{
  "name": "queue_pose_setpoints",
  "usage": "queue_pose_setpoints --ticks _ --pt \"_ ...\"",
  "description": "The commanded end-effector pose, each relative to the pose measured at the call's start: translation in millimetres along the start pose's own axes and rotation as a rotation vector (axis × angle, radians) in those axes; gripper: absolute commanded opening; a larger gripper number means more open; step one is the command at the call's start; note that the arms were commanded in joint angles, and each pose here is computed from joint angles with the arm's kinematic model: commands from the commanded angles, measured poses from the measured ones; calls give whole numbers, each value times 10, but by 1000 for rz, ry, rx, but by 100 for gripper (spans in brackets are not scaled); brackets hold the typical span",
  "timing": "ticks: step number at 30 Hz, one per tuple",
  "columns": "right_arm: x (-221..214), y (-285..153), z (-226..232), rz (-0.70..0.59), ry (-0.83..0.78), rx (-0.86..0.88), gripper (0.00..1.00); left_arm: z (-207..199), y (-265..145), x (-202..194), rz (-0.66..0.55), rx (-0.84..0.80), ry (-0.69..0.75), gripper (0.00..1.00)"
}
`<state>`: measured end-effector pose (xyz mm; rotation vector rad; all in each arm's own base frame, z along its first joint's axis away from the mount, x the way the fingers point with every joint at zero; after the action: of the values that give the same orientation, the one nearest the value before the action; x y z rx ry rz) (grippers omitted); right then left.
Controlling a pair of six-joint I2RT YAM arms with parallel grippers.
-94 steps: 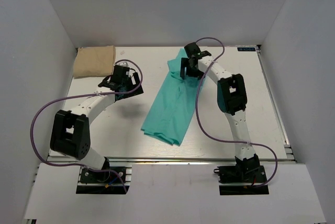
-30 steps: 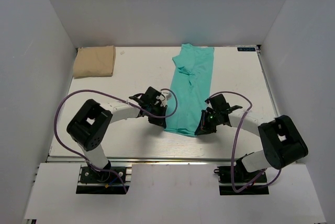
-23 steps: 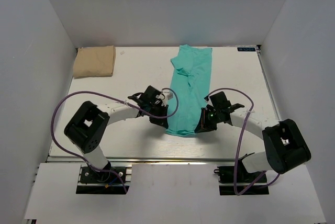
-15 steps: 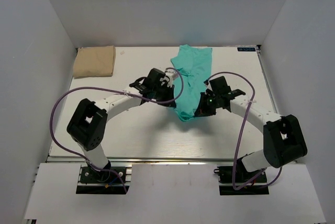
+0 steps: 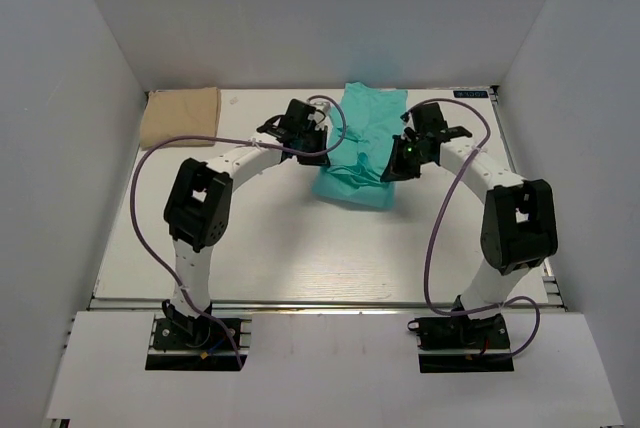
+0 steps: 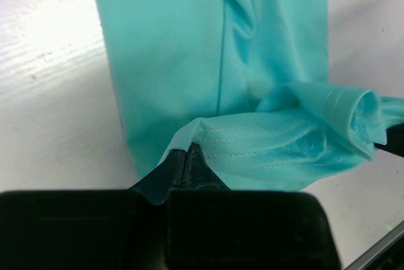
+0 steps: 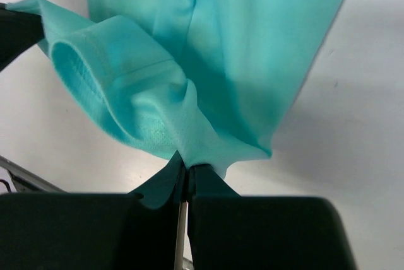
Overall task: Fold and stack the t-shirts
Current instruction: Fold the folded rectangular tshirt in 1/3 of the way
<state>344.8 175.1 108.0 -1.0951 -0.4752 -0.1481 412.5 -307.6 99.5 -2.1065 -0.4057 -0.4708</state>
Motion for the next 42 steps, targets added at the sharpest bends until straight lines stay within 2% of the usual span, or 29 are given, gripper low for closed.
queue_pose_setpoints --ticks 1,7,13,19,22,24,26,28,29,30,31,32,33,34,38,40,42 --pt "260 -59 -59 -44 -28 -10 0 -235 -103 398 -93 -78 8 0" --pt "546 -82 -186 -97 -43 -35 0 -339 -4 588 -101 -190 16 0" --pt "728 75 -298 -114 -59 -13 0 -331 74 826 -162 -214 5 0" --pt "947 160 -362 -134 -68 24 0 -267 299 866 -153 -230 -18 0" --pt "993 274 -440 -122 -24 37 10 -138 388 897 -164 -192 -53 6" --pt "1059 357 -498 -127 31 56 21 -75 470 986 -185 -190 -101 10" --pt "1152 443 -608 -147 87 66 34 -105 494 1165 -225 -216 -133 19" --pt "1469 369 -685 -240 142 99 51 14 600 1349 -256 -233 -182 66" --pt "1495 475 -709 -236 163 147 55 -126 528 1554 -299 -269 -180 71" --pt "1639 404 -673 -266 184 191 63 -104 496 1693 -328 -284 -211 78" --pt "1792 306 -678 -307 175 227 67 -66 468 1800 -352 -291 -223 91" --pt "1870 277 -694 -335 159 243 73 -140 414 1862 -364 -317 -209 100" --pt "1953 211 -710 -357 150 250 86 -98 386 1917 -378 -320 -221 100" --pt "1988 167 -737 -374 141 230 90 -69 338 1957 -393 -327 -234 100" --pt "1817 81 -724 -359 64 201 90 -109 64 1885 -399 -344 -181 100" --pt "1688 45 -704 -334 15 177 90 -93 -10 1785 -369 -321 -149 100" --pt "1442 56 -714 -290 5 142 90 -108 56 1519 -282 -287 -86 100"
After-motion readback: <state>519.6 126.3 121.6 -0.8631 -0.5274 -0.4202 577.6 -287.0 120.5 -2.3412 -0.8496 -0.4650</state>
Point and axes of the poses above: each gripper's point midway between its finger pads, its own y axis out along the fingers, its own z axis along the line the jaws close on, x = y × z, the point moved 1 cm from there along -y, back along the fingers, and after that the axes turned 14 degrees about -y, right-handed, at the moved point
